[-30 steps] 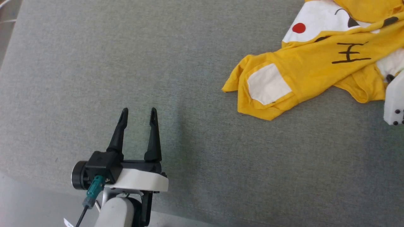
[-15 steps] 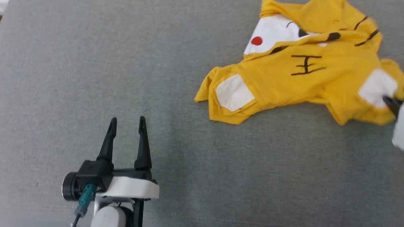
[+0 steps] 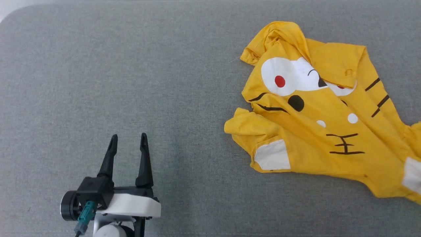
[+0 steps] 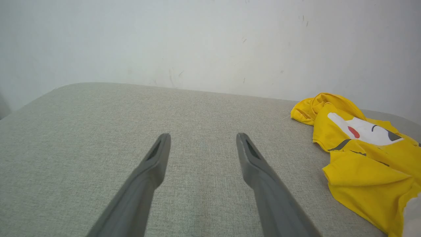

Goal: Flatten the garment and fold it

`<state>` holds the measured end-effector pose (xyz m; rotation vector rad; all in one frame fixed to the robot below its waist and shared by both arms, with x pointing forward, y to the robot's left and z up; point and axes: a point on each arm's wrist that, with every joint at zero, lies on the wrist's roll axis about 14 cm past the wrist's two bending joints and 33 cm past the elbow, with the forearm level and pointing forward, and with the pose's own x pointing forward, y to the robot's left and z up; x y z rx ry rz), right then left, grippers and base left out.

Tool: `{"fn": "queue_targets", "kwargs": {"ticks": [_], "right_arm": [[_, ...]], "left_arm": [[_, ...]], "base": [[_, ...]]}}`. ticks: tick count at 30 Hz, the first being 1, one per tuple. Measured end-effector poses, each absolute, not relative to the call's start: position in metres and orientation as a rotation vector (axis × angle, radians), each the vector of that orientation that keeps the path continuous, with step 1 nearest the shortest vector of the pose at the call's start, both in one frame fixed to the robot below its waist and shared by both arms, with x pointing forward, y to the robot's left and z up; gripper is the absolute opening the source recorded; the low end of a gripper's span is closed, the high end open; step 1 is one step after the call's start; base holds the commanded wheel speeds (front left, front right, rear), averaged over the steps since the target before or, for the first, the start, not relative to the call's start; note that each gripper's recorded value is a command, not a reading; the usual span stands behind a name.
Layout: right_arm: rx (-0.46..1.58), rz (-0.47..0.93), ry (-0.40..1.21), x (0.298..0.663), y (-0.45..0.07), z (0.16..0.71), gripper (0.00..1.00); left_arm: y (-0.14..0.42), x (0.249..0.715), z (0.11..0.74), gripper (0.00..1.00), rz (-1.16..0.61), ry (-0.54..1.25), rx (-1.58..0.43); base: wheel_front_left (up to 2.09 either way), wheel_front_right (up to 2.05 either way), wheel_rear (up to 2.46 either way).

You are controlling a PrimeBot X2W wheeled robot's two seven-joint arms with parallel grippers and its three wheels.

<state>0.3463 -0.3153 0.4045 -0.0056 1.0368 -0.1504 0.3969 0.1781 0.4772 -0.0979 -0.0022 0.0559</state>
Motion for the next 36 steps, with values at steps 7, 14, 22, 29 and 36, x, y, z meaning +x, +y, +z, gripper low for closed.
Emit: {"fn": "queue_targets", "kwargs": {"ticks": [7, 14, 22, 29, 36], "right_arm": [[0.074, -0.102, 0.709, 0.391, -0.288, 0.437, 1.0], [0.104, 0.001, 0.229, 0.433, -0.245, 0.519, 1.0], [0.068, 0.014, -0.017, 0.416, -0.205, 0.523, 1.0], [0.138, 0.004, 0.043, 0.382, -0.199, 0.471, 1.0], [0.17, -0.022, 0.055, 0.374, -0.203, 0.459, 1.0]], "left_arm": [[0.178, 0.396, 0.485, 1.0, 0.048, -0.022, -0.09], [0.178, 0.395, 0.488, 1.0, 0.054, -0.03, -0.088], [0.179, 0.393, 0.492, 1.0, 0.058, -0.044, -0.091], [0.177, 0.387, 0.484, 1.0, 0.054, -0.018, -0.1], [0.161, 0.403, 0.498, 1.0, -0.03, -0.066, -0.084]], "base": [[0.0, 0.0, 0.0], [0.0, 0.0, 0.0], [0.0, 0.0, 0.0], [0.0, 0.0, 0.0], [0.0, 0.0, 0.0]]}}
